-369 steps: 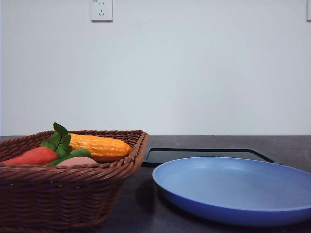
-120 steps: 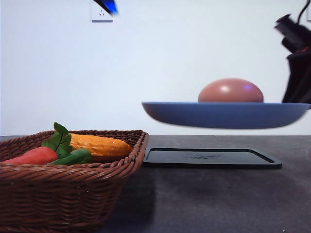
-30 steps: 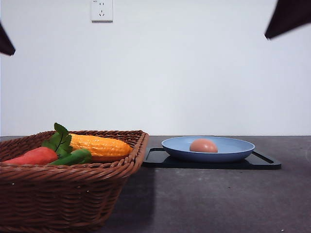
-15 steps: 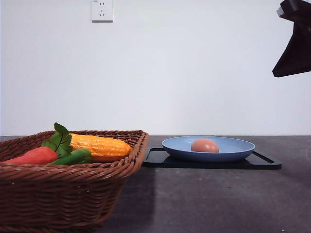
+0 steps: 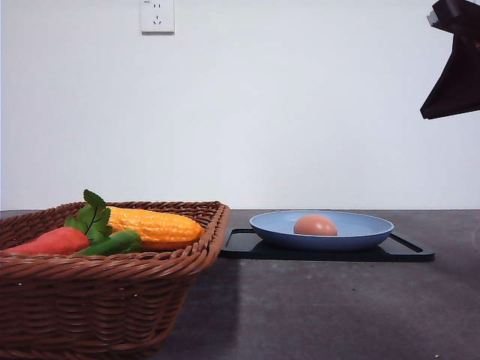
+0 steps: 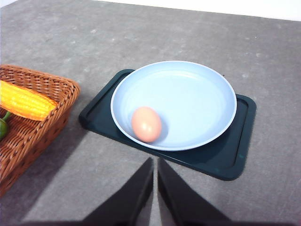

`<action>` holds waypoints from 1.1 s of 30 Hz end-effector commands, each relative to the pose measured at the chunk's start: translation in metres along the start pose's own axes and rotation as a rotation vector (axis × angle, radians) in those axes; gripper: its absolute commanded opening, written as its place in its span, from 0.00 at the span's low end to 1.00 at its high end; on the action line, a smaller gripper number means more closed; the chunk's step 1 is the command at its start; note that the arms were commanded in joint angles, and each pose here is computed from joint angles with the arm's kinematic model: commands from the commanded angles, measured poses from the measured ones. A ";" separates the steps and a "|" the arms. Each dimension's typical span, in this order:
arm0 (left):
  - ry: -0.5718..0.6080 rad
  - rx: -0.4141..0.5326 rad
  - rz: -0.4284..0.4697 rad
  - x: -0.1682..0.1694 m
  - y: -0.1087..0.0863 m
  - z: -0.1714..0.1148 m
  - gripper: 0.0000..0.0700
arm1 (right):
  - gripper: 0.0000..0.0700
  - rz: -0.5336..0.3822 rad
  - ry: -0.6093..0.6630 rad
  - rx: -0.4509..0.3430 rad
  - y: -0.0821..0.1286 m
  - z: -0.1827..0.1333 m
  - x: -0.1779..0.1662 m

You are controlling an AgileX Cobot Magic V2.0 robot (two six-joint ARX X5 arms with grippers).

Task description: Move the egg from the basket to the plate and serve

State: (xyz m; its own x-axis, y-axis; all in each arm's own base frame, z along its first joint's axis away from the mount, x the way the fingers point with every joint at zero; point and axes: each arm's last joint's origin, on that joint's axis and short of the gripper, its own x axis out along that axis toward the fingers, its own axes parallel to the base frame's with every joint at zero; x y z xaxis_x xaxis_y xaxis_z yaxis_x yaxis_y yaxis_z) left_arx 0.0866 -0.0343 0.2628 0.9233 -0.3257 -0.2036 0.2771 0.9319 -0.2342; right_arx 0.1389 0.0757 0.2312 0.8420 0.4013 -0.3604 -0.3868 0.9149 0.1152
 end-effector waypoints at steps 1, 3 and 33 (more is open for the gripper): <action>-0.052 0.129 0.028 -0.010 0.003 0.002 0.00 | 0.00 0.005 -0.018 0.012 0.002 0.004 0.000; -0.100 0.154 0.084 -0.018 0.009 -0.004 0.00 | 0.00 0.005 -0.018 0.012 0.002 0.004 0.000; -0.067 0.107 0.392 0.020 0.061 -0.100 0.00 | 0.00 -0.001 -0.022 0.013 0.001 0.005 0.000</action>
State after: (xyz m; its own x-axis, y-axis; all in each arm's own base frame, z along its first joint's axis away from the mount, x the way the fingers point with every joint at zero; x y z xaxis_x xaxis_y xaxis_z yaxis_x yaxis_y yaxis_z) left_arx 0.0940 -0.0003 0.1574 0.9842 0.0660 -0.1645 -0.0768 0.9952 -0.0601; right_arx 0.1391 0.0756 0.2316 0.8453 0.3980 -0.3564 -0.3833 0.9165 0.1142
